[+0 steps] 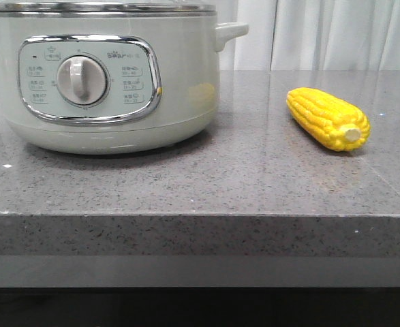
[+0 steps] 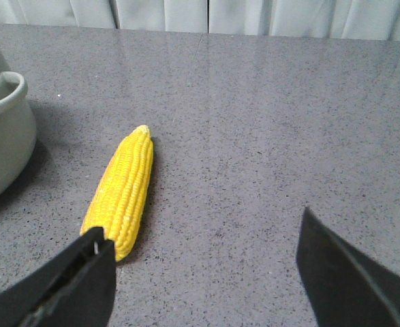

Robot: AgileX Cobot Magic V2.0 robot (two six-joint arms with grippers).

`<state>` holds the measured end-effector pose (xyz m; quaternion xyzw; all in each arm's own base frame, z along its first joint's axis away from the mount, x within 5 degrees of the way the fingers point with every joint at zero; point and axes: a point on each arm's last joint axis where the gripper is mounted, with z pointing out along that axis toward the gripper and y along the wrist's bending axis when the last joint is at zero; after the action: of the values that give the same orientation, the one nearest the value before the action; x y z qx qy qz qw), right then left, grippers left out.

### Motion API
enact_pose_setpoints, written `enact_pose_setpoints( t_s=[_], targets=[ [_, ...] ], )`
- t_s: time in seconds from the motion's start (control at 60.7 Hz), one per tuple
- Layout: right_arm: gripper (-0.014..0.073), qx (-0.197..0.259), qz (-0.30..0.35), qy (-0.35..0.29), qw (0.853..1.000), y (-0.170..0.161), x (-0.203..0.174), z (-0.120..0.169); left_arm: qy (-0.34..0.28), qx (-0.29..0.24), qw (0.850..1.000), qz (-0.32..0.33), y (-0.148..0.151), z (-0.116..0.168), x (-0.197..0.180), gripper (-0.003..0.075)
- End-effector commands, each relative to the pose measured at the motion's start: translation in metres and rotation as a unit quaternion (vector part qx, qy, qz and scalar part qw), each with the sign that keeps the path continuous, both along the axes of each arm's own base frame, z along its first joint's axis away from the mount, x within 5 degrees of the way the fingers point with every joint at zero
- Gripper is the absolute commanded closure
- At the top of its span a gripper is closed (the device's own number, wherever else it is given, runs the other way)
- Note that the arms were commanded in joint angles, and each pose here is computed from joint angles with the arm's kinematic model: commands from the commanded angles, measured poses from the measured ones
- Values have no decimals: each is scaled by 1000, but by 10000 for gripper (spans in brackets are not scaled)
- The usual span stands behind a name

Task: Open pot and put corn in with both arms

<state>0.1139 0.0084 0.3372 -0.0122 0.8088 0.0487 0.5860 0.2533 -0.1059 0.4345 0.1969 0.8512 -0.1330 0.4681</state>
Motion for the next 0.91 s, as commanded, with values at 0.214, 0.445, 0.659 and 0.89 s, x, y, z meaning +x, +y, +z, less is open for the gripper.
enact_pose_setpoints(
  t_s=[0.214,0.445,0.659,0.89],
  targets=[
    [27,3,-9,-48,999,-1,1,17,40,11,998,-47,-40,26,46,50],
    [27,3,-9,-48,999,-1,1,17,59,19,997,-48,-50,14,69,92],
    [27,3,-9,-48,999,-1,1,17,72,24,996,-48,-54,3,78,126],
    [27,3,-9,-48,999,-1,1,17,72,24,996,-48,-54,4,77,257]
  ],
)
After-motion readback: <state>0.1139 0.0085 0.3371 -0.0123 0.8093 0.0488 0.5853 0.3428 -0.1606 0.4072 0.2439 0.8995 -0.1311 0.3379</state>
